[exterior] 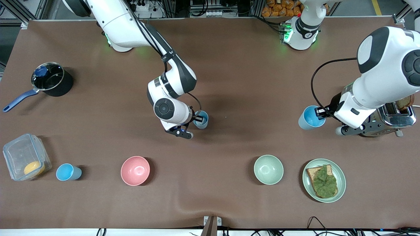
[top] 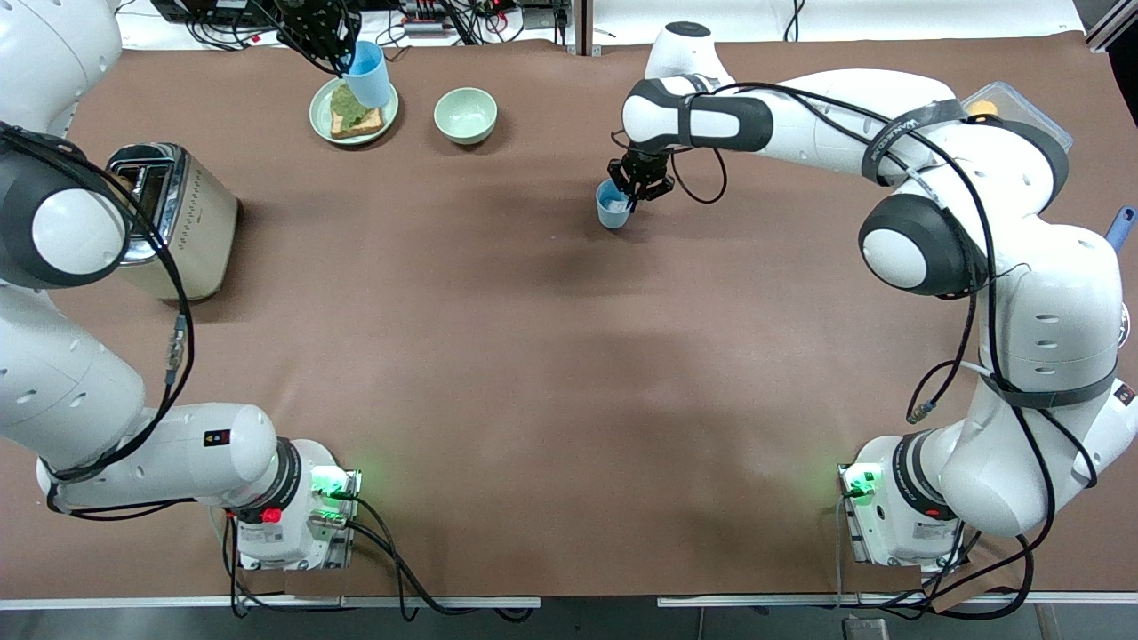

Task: Stack blue cups with both arms
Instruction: 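Carry both blue cups toward the table center with both grippers, then set the cup down with the right gripper while the left gripper approaches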

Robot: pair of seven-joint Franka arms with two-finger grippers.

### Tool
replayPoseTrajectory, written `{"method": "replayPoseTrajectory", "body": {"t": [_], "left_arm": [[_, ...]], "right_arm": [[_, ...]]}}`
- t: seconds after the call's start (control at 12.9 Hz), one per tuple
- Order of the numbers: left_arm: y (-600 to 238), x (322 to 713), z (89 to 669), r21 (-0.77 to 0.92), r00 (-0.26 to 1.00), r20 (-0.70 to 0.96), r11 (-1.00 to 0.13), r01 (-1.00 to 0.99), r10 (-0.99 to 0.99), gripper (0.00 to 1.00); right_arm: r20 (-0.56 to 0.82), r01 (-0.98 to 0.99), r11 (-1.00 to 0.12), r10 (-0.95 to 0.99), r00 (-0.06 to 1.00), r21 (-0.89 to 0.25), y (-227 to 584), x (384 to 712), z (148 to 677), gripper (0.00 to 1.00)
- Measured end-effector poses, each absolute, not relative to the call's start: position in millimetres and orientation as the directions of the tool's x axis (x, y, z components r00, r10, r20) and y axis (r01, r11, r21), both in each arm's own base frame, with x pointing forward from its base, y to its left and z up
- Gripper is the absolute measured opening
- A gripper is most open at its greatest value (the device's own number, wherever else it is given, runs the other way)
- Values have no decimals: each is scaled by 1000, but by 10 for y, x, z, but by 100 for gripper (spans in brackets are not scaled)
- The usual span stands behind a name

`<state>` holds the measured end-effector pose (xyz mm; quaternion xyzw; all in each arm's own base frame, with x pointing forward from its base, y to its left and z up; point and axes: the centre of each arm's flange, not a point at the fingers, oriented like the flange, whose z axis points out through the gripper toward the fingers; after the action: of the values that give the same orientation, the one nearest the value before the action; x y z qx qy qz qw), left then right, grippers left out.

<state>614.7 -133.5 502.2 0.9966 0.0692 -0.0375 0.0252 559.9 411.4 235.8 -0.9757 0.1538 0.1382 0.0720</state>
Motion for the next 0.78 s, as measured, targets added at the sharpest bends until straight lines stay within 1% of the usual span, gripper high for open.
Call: {"method": "replayPoseTrajectory", "body": {"t": [0.08, 0.31, 0.39, 0.47, 0.62, 0.7, 0.78], "left_arm": [[-1394, 6153, 4954, 45, 988, -90, -990, 133, 129, 3], [-1758, 6122, 4739, 40, 983, -125, -989, 140, 135, 3], [-1925, 6093, 4706, 38, 981, -127, -987, 153, 147, 3], [-2112, 6057, 4698, 37, 978, -126, -984, 174, 168, 3], [-2601, 5954, 4687, 42, 968, -116, -973, 228, 222, 3], [-2892, 5893, 4663, 51, 962, -109, -965, 258, 252, 3], [-3175, 5831, 4610, 63, 956, -104, -957, 282, 275, 3]], "right_arm": [[-291, -322, -942, -282, 914, -98, 4109, 5604, 2357, 9], [-277, -322, -940, -280, 919, -116, 4137, 5668, 2465, 44], [-272, -321, -939, -279, 921, -124, 4138, 5729, 2576, 56], [-287, -322, -940, -280, 916, -112, 4080, 5795, 2712, 65], [-328, -341, -936, -295, 897, -91, 3743, 6031, 3111, 88], [-335, -343, -934, -293, 896, -100, 3508, 6167, 3345, 99], [-337, -338, -935, -284, 898, -112, 3260, 6269, 3560, 100]]}}
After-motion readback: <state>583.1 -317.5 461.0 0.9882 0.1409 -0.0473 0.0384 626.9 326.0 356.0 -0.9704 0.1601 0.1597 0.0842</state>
